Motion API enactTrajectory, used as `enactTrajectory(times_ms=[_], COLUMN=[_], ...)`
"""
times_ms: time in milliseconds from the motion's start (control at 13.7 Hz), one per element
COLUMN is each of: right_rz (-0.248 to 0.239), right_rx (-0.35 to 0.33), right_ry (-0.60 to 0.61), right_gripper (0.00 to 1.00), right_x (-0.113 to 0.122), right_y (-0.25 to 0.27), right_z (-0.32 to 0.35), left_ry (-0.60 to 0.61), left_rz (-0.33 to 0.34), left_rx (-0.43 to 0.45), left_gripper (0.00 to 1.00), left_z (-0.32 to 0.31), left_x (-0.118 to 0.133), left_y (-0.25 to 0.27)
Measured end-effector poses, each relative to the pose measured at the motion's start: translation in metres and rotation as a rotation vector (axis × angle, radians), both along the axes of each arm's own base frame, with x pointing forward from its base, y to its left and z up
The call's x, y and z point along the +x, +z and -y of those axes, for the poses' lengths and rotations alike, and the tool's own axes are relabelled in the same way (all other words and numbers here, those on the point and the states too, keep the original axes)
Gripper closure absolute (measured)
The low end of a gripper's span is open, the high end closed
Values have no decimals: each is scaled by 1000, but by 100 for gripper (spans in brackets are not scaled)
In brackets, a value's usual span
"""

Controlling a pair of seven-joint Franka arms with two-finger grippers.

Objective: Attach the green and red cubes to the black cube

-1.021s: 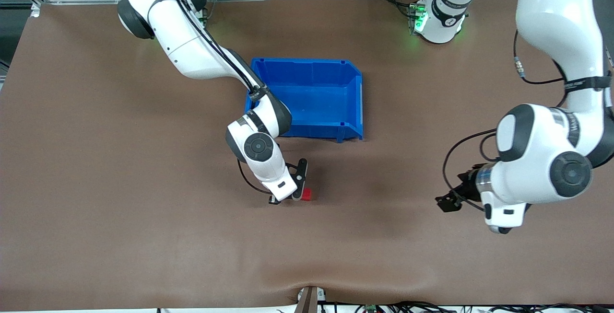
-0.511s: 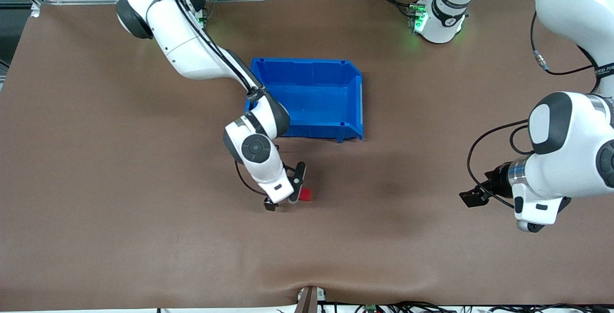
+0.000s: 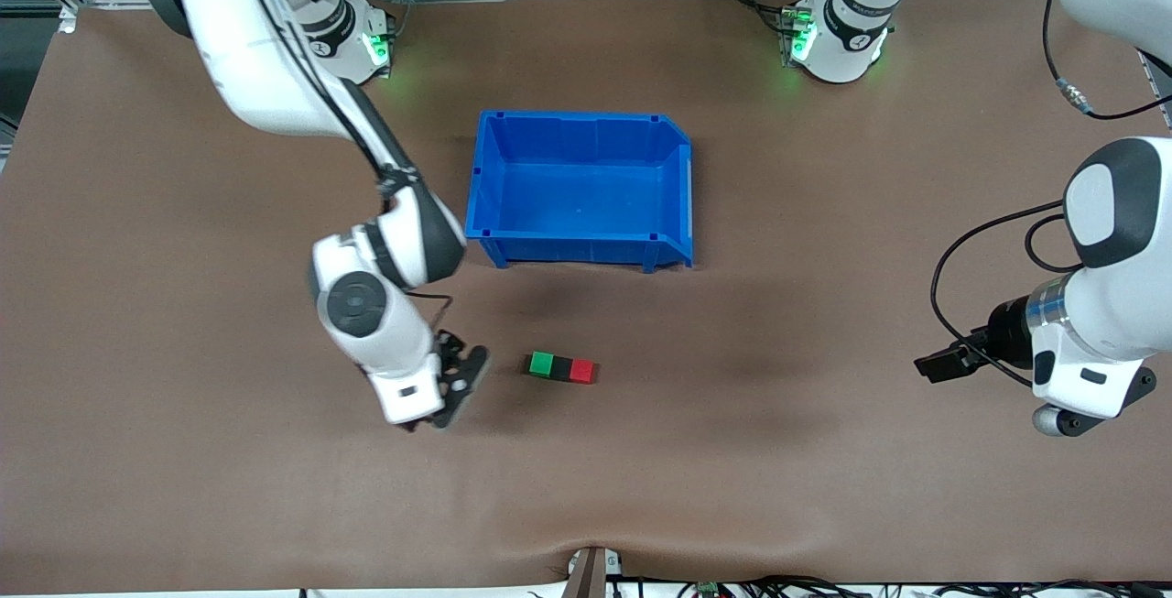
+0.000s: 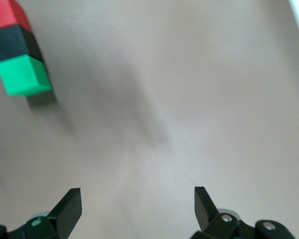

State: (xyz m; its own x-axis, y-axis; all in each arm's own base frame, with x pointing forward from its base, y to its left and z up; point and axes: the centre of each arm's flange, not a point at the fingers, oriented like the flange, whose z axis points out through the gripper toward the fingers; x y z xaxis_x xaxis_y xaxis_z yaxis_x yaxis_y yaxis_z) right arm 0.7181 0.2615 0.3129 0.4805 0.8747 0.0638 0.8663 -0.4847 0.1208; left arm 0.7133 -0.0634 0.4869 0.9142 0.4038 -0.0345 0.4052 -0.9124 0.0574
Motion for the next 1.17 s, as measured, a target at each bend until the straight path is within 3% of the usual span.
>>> enactTrajectory(times_ms=[292,511,876,1167], right_rz=[4,-1,-85,-86], right_rx=[-10,-12,33,40], right_ry=[-140,-240,-448,-688], right_gripper=[0,0,0,0], right_x=[8,-5,-54,-112], right_y=[98,170,251,301], right_z=[99,167,256,265], left_ry=[-94,-141,-293,-306], left_rz=[24,20,-13,-38], left_rx=[-7,-1,24,51], left_gripper=[0,0,0,0], left_z=[-18,-7,-5,-4], left_x=[-5,-25,-79,-135], left_y=[20,58,130,168])
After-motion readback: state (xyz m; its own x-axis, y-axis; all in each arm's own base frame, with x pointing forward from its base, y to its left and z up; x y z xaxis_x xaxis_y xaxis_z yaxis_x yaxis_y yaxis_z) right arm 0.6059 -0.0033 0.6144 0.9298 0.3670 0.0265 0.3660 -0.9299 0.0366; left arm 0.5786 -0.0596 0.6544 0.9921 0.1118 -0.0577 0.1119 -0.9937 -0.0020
